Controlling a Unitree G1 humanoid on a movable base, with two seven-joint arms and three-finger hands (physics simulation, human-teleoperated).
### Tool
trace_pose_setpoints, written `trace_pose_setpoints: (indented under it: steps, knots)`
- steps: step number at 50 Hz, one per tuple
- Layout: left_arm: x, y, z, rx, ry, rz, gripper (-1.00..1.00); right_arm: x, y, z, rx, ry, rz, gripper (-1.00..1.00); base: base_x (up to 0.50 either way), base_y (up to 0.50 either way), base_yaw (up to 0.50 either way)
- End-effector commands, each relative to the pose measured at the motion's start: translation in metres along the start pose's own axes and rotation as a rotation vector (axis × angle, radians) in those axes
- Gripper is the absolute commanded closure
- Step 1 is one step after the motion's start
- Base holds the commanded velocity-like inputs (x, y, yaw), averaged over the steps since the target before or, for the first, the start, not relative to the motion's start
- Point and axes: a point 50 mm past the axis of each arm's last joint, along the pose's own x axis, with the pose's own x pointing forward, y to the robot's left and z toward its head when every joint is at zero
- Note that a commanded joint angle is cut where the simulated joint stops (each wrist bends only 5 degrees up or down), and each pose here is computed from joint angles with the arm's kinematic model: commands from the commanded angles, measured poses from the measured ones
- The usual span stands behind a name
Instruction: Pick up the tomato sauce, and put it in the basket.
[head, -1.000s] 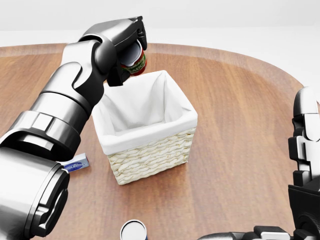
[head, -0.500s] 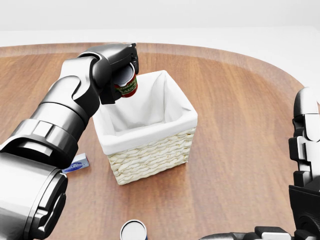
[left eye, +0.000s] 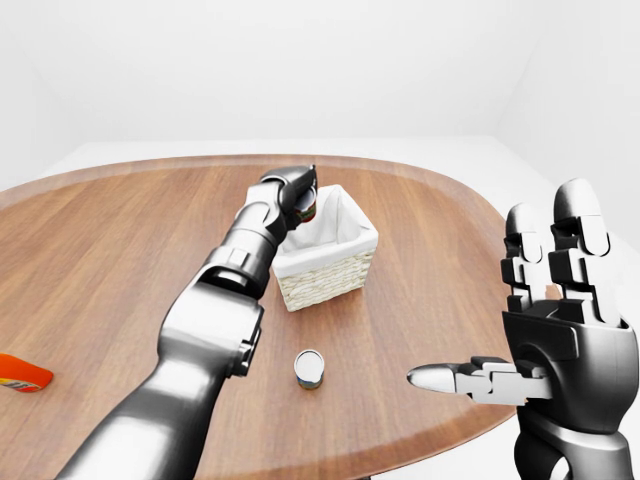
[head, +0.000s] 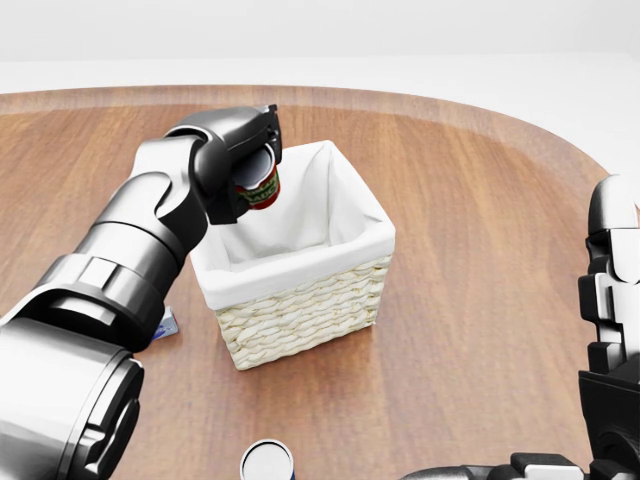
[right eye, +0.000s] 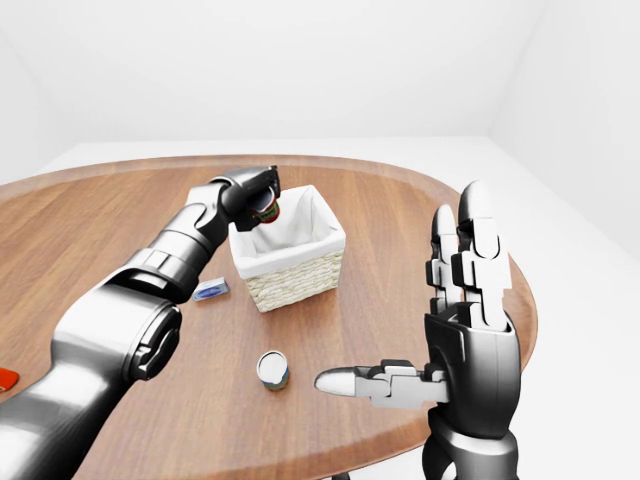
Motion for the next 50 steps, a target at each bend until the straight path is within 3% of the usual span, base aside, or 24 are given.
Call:
trace_pose_setpoints:
  steps: [1,15,16,17,18,50]
  knots:
    - [0.001,-0.005,0.003,-0.104,-0.032,-0.028,1.00,0.000,0.000,0.000,0.001,-0.004,0.000,-1.00,0.00,0.00,0.00]
    - [0.000,-0.002,-0.002,-0.097,-0.014,-0.010,1.00,0.000,-0.001,0.000,0.000,-0.003,-0.001,-1.00,0.00,0.00,0.00]
    - [0.000,0.001,-0.003,-0.098,-0.011,0.013,0.69,0.000,0.000,0.000,0.000,-0.003,-0.001,-1.00,0.00,0.00,0.00]
    - [0.000,0.001,-0.003,-0.098,-0.011,0.014,0.69,0.000,0.000,0.000,0.000,-0.004,-0.001,-1.00,0.00,0.00,0.00]
    - [0.000,0.001,-0.004,-0.100,-0.011,0.004,-1.00,0.000,0.000,0.000,0.000,-0.003,-0.001,-1.00,0.00,0.00,0.00]
    - [0.000,0.002,-0.008,-0.104,0.001,0.022,-1.00,0.000,0.000,0.000,0.000,-0.004,-0.001,-1.00,0.00,0.00,0.00]
